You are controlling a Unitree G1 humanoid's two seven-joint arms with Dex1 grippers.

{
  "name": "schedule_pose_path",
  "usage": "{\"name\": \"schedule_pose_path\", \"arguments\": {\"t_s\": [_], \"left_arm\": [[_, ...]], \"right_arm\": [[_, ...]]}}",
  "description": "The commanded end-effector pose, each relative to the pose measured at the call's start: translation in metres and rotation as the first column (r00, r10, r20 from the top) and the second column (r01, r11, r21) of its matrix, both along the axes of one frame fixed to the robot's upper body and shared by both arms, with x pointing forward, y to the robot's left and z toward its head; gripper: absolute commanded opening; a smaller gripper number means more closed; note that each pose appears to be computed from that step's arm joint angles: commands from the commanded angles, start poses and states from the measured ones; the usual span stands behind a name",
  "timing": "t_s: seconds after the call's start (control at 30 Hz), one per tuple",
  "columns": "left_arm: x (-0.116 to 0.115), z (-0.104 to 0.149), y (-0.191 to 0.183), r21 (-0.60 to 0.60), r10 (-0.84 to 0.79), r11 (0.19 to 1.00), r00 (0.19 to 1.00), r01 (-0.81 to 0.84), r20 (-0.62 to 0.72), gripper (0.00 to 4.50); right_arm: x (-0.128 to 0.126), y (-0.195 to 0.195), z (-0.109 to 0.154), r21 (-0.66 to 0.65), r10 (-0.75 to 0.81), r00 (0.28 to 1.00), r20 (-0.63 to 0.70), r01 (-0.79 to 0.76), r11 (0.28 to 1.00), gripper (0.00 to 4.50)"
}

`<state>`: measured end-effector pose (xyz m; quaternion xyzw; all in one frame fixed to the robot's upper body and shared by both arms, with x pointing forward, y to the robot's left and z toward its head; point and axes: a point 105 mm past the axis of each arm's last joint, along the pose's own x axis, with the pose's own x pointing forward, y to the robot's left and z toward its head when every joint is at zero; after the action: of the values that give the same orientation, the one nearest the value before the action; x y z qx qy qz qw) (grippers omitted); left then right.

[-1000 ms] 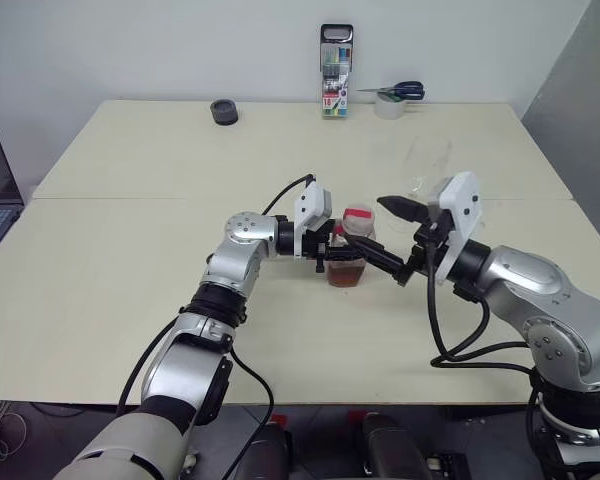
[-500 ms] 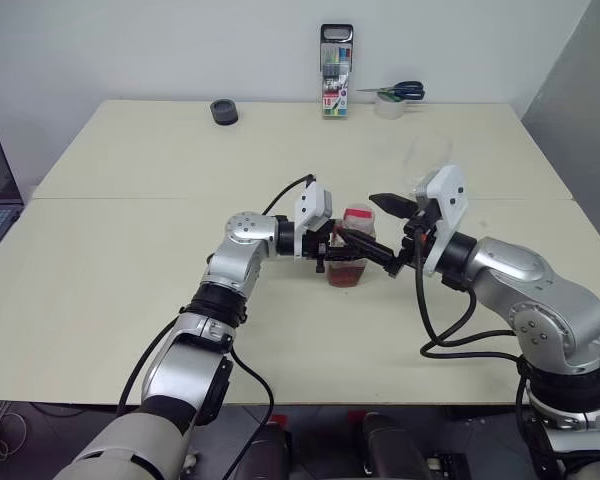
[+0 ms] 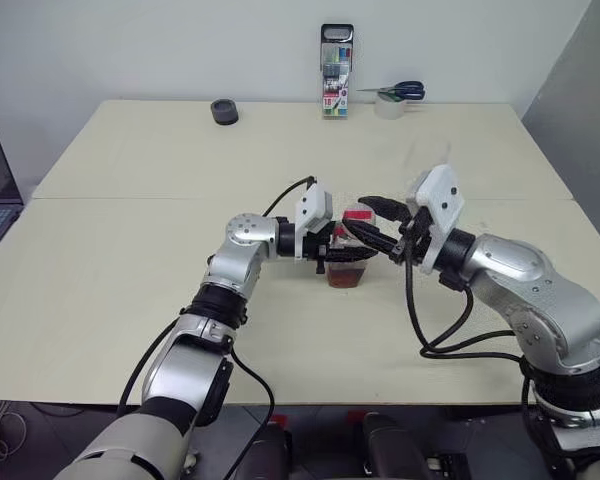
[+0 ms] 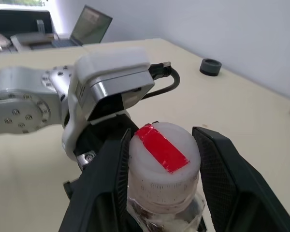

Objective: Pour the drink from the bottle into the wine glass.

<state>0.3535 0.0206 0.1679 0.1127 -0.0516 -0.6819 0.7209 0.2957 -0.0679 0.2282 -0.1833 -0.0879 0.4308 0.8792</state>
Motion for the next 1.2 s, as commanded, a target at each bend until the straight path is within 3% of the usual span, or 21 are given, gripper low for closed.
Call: {"name": "schedule_pose_path", "arguments": {"t_s": [0.03,0.17,0.3,0.43,0.63,0.7,0.83,0.93,1.03,1.2], "left_arm": [[-0.005,0.012,-0.003,-0.032,-0.017,0.999,0.999,0.018,0.048,1.68],[-0.005,0.01,-0.001,-0.033,-0.003,0.999,0.999,0.004,0.041,1.68],[0.0,0.009,0.011,-0.037,0.052,0.998,0.998,-0.05,0.029,1.68],[0.009,0.013,0.026,-0.062,0.134,0.989,0.991,-0.133,0.013,1.68],[0.023,0.018,0.055,-0.087,0.27,0.959,0.963,-0.269,0.005,1.68],[0.026,0.02,0.068,-0.094,0.323,0.942,0.946,-0.321,0.005,1.68],[0.031,0.025,0.086,-0.114,0.418,0.903,0.908,-0.413,0.022,1.67],[0.038,0.029,0.101,-0.129,0.506,0.857,0.861,-0.498,0.038,1.67],[0.047,0.032,0.12,-0.147,0.614,0.785,0.787,-0.602,0.059,1.67],[0.066,0.04,0.157,-0.206,0.799,0.597,0.598,-0.775,0.064,1.67]], "right_arm": [[-0.01,0.001,0.012,-0.033,0.025,0.99,0.14,-0.02,0.999,1.72],[-0.015,-0.014,0.026,0.146,-0.009,0.996,0.094,-0.005,0.989,1.71],[-0.012,-0.05,0.025,0.254,-0.129,0.992,-0.01,0.127,0.959,1.71],[-0.009,-0.078,-0.026,0.234,-0.237,0.951,-0.198,0.28,0.931,1.71],[0.006,-0.088,-0.11,0.079,-0.397,0.85,-0.347,0.449,0.89,1.71],[0.011,-0.085,-0.138,0.028,-0.43,0.815,-0.389,0.477,0.879,2.44],[0.009,-0.083,-0.157,-0.054,-0.431,0.804,-0.411,0.45,0.891,3.72],[0.006,-0.089,-0.164,-0.122,-0.43,0.802,-0.414,0.42,0.899,4.5],[0.007,-0.093,-0.152,-0.155,-0.414,0.843,-0.344,0.384,0.91,4.5],[0.009,-0.067,-0.097,-0.096,-0.236,0.957,-0.171,0.222,0.97,4.5]]}}
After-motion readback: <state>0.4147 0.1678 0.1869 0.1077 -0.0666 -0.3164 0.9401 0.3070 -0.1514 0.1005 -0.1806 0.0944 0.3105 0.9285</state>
